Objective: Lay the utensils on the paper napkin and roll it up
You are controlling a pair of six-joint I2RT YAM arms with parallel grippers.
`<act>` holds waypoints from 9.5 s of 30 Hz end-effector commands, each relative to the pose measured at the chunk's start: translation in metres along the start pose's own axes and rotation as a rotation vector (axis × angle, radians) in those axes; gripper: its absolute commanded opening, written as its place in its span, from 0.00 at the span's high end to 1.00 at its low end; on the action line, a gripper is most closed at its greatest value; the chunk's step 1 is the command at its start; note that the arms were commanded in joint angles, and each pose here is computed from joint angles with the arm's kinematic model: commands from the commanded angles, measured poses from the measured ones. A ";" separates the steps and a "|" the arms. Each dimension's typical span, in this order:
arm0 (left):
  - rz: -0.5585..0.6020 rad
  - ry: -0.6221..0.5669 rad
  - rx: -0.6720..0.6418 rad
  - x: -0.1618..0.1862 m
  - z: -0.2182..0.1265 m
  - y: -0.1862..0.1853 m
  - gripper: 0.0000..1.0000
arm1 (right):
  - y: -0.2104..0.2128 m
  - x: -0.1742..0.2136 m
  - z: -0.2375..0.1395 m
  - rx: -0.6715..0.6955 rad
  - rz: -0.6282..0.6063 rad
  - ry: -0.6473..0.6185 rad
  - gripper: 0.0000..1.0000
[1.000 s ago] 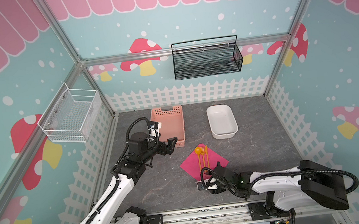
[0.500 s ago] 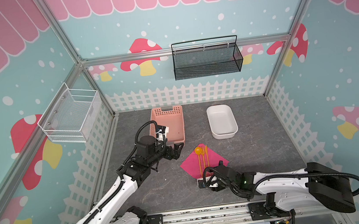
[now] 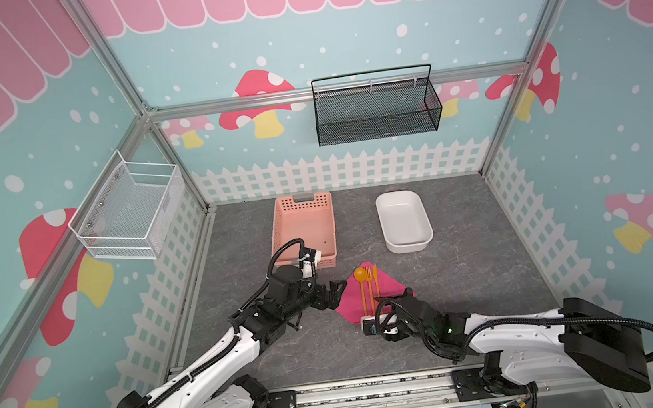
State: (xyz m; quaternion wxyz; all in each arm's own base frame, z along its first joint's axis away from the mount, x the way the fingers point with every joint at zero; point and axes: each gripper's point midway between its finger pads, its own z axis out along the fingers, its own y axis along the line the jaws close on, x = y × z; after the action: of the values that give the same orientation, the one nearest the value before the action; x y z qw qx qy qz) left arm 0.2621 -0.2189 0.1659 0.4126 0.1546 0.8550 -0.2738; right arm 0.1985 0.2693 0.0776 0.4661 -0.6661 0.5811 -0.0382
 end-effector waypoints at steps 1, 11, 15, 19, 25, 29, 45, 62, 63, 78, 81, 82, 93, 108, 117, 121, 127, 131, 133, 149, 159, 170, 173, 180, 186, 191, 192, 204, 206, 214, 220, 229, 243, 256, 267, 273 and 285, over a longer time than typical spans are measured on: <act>-0.038 -0.014 -0.007 0.004 0.002 -0.001 0.04 | -0.006 -0.002 0.001 0.022 -0.019 -0.015 0.31; -0.072 0.039 0.007 0.034 0.011 -0.010 0.08 | -0.016 0.006 0.010 0.033 -0.009 0.010 0.31; -0.088 0.052 0.017 0.043 0.014 -0.014 0.09 | -0.021 0.008 0.013 0.037 0.018 0.004 0.31; -0.118 0.068 0.029 0.051 0.018 -0.018 0.13 | -0.024 0.013 0.016 0.040 0.031 0.009 0.31; -0.151 0.101 0.047 0.066 0.025 -0.024 0.17 | -0.024 0.018 0.023 0.028 0.049 0.020 0.31; -0.178 0.119 0.077 0.074 0.029 -0.031 0.32 | -0.026 0.021 0.026 0.031 0.066 0.025 0.31; -0.234 0.241 0.183 0.111 0.048 -0.058 0.84 | -0.021 0.034 0.031 0.008 0.115 0.061 0.31; -0.219 0.311 0.155 0.124 0.069 -0.058 0.95 | -0.016 0.032 0.029 -0.029 0.144 0.056 0.32; -0.220 0.312 0.155 0.124 0.070 -0.058 0.95 | -0.016 0.031 0.029 -0.033 0.148 0.055 0.32; -0.214 0.322 0.144 0.126 0.080 -0.058 0.97 | -0.066 0.007 0.004 0.069 0.608 0.043 0.38; -0.215 0.318 0.138 0.126 0.080 -0.056 0.98 | -0.068 0.002 -0.004 0.052 0.850 0.040 0.41; -0.215 0.318 0.137 0.126 0.080 -0.056 0.98 | -0.067 0.002 -0.006 0.044 0.934 0.047 0.42; -0.220 0.322 0.117 0.129 0.084 -0.052 0.98 | -0.028 -0.011 -0.013 -0.222 1.458 0.041 0.57; -0.227 0.327 0.109 0.130 0.089 -0.049 0.98 | -0.002 -0.004 -0.002 -0.423 1.643 -0.023 0.78; -0.232 0.324 0.101 0.130 0.090 -0.047 0.97 | -0.001 -0.006 0.016 -0.479 1.674 -0.059 0.83; -0.235 0.329 0.098 0.131 0.090 -0.047 0.98 | 0.001 -0.003 0.025 -0.494 1.683 -0.051 0.84; -0.239 0.330 0.091 0.130 0.091 -0.045 0.97 | 0.003 0.003 0.035 -0.507 1.696 -0.036 0.84; -0.240 0.334 0.090 0.131 0.091 -0.045 0.98 | 0.004 0.006 0.040 -0.514 1.707 -0.035 0.85; -0.240 0.334 0.089 0.130 0.092 -0.045 0.97 | 0.002 0.007 0.042 -0.510 1.712 -0.033 0.84; -0.247 0.335 0.075 0.129 0.090 -0.042 0.97 | 0.002 0.023 0.052 -0.489 1.749 0.003 0.85; -0.256 0.347 0.056 0.132 0.091 -0.038 0.98 | 0.003 0.025 0.054 -0.490 1.761 0.016 0.85; -0.264 0.368 0.036 0.137 0.093 -0.034 0.99 | -0.016 0.024 0.038 -0.418 1.752 -0.002 0.83; -0.268 0.370 0.036 0.138 0.093 -0.034 0.99 | -0.023 0.034 0.027 -0.331 1.770 0.016 0.82; -0.274 0.376 0.034 0.140 0.094 -0.033 0.99 | -0.010 0.050 0.002 -0.294 1.793 0.072 0.81; -0.280 0.376 0.029 0.141 0.094 -0.031 0.99 | 0.009 0.042 -0.005 -0.408 1.780 0.056 0.82; -0.285 0.375 0.029 0.142 0.094 -0.031 0.99 | 0.010 0.039 0.000 -0.440 1.768 0.058 0.83; -0.284 0.375 0.031 0.141 0.094 -0.031 0.99 | 0.010 0.039 0.002 -0.439 1.768 0.064 0.83; -0.291 0.376 0.031 0.142 0.093 -0.029 1.00 | 0.008 0.047 0.016 -0.410 1.779 0.101 0.90; -0.291 0.373 0.032 0.141 0.094 -0.030 1.00 | 0.009 0.048 0.018 -0.406 1.782 0.109 0.91; -0.296 0.382 0.028 0.143 0.093 -0.028 1.00 | 0.018 0.062 0.024 -0.375 1.799 0.176 0.94; -0.300 0.404 0.028 0.147 0.092 -0.028 1.00 | 0.034 0.070 0.026 -0.402 1.797 0.249 0.95; -0.307 0.431 0.026 0.153 0.084 -0.027 0.99 | 0.054 0.073 0.018 -0.467 1.776 0.320 0.95; -0.359 0.476 0.022 0.173 0.065 -0.022 0.99 | 0.072 0.078 0.000 -0.491 1.772 0.369 0.95; -0.351 0.495 0.069 0.171 0.060 -0.033 0.98 | 0.072 0.093 -0.005 -0.408 1.741 0.451 0.95; -0.318 0.402 0.162 0.119 0.068 -0.063 0.96 | 0.055 0.095 0.001 -0.351 1.709 0.459 0.95; -0.311 0.394 0.209 0.108 0.087 -0.081 0.96 | 0.054 0.094 0.003 -0.356 1.703 0.456 0.94; -0.288 0.370 0.145 0.104 0.116 -0.079 1.00 | 0.049 0.089 0.001 -0.357 1.715 0.432 0.91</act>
State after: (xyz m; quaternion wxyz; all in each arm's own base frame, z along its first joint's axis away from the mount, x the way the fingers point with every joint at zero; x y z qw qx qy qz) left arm 0.2208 -0.3409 0.0436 0.1687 0.1064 0.9116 -0.3595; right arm 0.2017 0.2200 0.0177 0.1272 -0.0607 0.9325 0.3324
